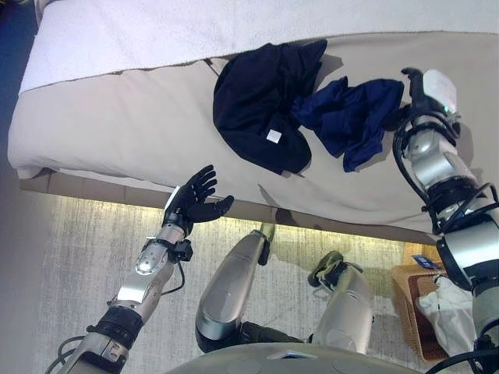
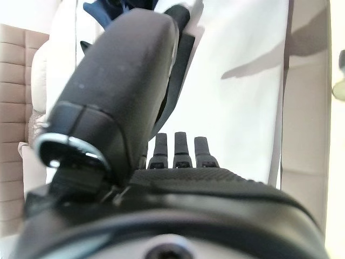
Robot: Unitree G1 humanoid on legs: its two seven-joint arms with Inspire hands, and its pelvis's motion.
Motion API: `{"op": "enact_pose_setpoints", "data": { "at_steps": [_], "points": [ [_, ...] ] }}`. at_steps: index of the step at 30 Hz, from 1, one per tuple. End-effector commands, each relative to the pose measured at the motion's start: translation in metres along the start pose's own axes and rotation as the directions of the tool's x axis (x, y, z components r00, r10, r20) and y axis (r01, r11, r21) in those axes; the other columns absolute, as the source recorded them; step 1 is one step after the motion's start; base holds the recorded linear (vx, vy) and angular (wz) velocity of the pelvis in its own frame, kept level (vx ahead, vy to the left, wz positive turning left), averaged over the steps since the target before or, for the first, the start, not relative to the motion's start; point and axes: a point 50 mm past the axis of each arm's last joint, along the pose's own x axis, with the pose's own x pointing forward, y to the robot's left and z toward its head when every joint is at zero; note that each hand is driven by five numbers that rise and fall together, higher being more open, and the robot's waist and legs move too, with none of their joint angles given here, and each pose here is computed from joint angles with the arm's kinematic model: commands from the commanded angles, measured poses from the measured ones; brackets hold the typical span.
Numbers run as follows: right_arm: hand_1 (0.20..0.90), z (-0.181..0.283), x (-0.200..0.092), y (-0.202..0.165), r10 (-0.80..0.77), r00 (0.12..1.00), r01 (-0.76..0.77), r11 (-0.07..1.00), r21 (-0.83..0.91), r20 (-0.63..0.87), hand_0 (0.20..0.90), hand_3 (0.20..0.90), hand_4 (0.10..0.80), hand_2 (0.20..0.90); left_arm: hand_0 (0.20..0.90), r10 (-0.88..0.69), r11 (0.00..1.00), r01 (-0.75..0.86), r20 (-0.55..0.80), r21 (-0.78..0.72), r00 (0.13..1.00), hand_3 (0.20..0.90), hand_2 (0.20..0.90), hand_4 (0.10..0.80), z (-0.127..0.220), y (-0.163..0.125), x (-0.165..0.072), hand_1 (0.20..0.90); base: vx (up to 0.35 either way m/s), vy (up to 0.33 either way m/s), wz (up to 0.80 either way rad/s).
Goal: Pick up the clothes from the bed and place them into the basket
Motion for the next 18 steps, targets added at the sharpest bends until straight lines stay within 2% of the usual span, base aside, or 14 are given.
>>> {"op": "enact_pose_setpoints", "data": {
  "at_steps": [1, 6, 9, 13, 18],
  "points": [
    [0.9, 0.023, 0.012, -0.048, -0.158, 0.985, 0.158, 0.987, -0.001, 0.069, 0.9, 0.9, 0.8, 0.9, 0.9, -0.006, 0.998, 0.017, 0.205, -0.053, 0.979, 0.9, 0.9, 0.8, 0.033, -0.006, -0.008, 0.9, -0.009, 0.042, -0.02],
    [0.9, 0.026, 0.015, -0.05, -0.128, 0.99, 0.131, 0.991, -0.034, 0.065, 0.9, 0.9, 0.8, 0.9, 0.9, 0.009, 0.998, 0.005, 0.207, -0.068, 0.978, 0.9, 0.9, 0.8, 0.031, -0.007, -0.011, 0.9, -0.013, 0.013, -0.02],
    [0.9, 0.029, 0.016, -0.049, -0.082, 0.993, 0.079, 0.996, 0.035, 0.081, 0.9, 0.9, 0.8, 0.9, 0.9, 0.018, 0.997, -0.003, 0.211, -0.074, 0.977, 0.9, 0.9, 0.8, 0.031, -0.007, -0.013, 0.9, -0.029, -0.003, 0.02],
    [0.9, 0.041, 0.015, -0.042, 0.014, 0.986, -0.036, 0.991, 0.131, 0.167, 0.9, 0.9, 0.8, 0.9, 0.9, 0.024, 0.997, -0.01, 0.199, -0.072, 0.98, 0.9, 0.9, 0.8, 0.029, -0.003, -0.015, 0.9, 0.0, 0.0, 0.0],
    [0.9, 0.057, 0.008, -0.035, 0.03, 0.957, -0.092, 0.975, 0.203, 0.288, 0.9, 0.9, 0.8, 0.9, 0.9, 0.024, 0.998, -0.011, 0.197, -0.065, 0.98, 0.9, 0.9, 0.8, 0.026, 0.0, -0.017, 0.9, 0.0, 0.0, 0.0]
  ]
}}
